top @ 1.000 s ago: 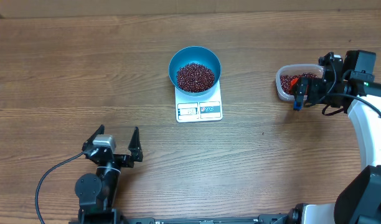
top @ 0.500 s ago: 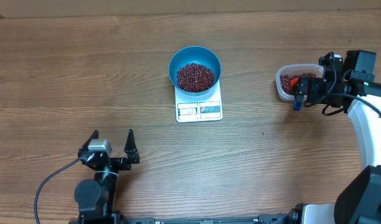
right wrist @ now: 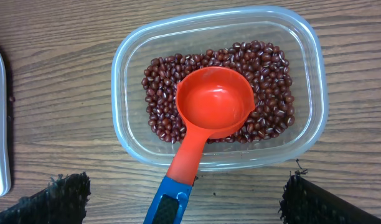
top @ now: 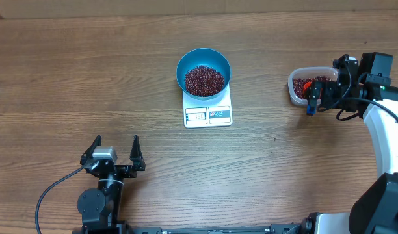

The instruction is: Scoop item into bowl and weigh 150g on scale

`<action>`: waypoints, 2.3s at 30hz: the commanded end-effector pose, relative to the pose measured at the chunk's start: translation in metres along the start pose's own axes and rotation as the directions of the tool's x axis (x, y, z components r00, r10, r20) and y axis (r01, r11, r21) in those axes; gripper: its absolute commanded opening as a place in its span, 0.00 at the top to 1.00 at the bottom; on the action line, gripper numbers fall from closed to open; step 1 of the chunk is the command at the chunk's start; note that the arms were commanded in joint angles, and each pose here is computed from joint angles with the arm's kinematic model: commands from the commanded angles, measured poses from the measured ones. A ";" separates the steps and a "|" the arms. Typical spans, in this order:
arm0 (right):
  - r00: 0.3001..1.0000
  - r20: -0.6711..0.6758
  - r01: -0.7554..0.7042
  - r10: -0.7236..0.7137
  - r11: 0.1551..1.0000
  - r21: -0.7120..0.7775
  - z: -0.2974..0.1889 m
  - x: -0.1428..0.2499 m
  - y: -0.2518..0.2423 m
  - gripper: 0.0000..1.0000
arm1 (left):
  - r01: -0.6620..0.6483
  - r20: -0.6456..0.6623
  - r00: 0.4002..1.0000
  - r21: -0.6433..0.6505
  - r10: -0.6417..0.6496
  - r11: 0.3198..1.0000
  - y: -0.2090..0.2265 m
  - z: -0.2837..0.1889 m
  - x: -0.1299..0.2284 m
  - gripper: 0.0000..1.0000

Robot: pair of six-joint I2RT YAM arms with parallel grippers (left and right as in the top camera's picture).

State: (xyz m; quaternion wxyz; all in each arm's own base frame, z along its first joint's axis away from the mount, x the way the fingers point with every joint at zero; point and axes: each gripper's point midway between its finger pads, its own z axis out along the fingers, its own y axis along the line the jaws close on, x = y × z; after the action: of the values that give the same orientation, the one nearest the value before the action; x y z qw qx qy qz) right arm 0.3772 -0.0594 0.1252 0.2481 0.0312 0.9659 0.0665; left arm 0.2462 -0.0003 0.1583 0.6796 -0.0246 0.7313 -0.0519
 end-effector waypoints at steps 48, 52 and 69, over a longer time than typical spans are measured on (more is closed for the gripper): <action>0.910 0.401 0.134 -0.103 0.990 -0.050 -0.106 -0.052 0.041 0.00 | -0.018 0.005 1.000 -0.022 0.019 1.000 0.004 0.000 0.000 0.00; 0.778 0.607 0.252 -0.165 0.966 -0.059 -0.144 -0.058 0.066 0.00 | -0.018 0.005 1.000 -0.022 0.019 1.000 0.004 0.000 0.000 0.00; 0.299 0.947 0.353 -0.116 0.935 0.003 -0.143 0.054 0.104 0.00 | -0.018 0.005 1.000 -0.022 0.019 1.000 0.004 0.000 0.000 0.00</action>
State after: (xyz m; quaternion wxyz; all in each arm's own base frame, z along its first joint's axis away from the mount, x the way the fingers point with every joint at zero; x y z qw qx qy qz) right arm 0.2698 0.0335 0.2582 0.7666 -0.1430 0.6217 0.0729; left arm 0.2463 0.0009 0.1583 0.6798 -0.0269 0.7312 -0.0494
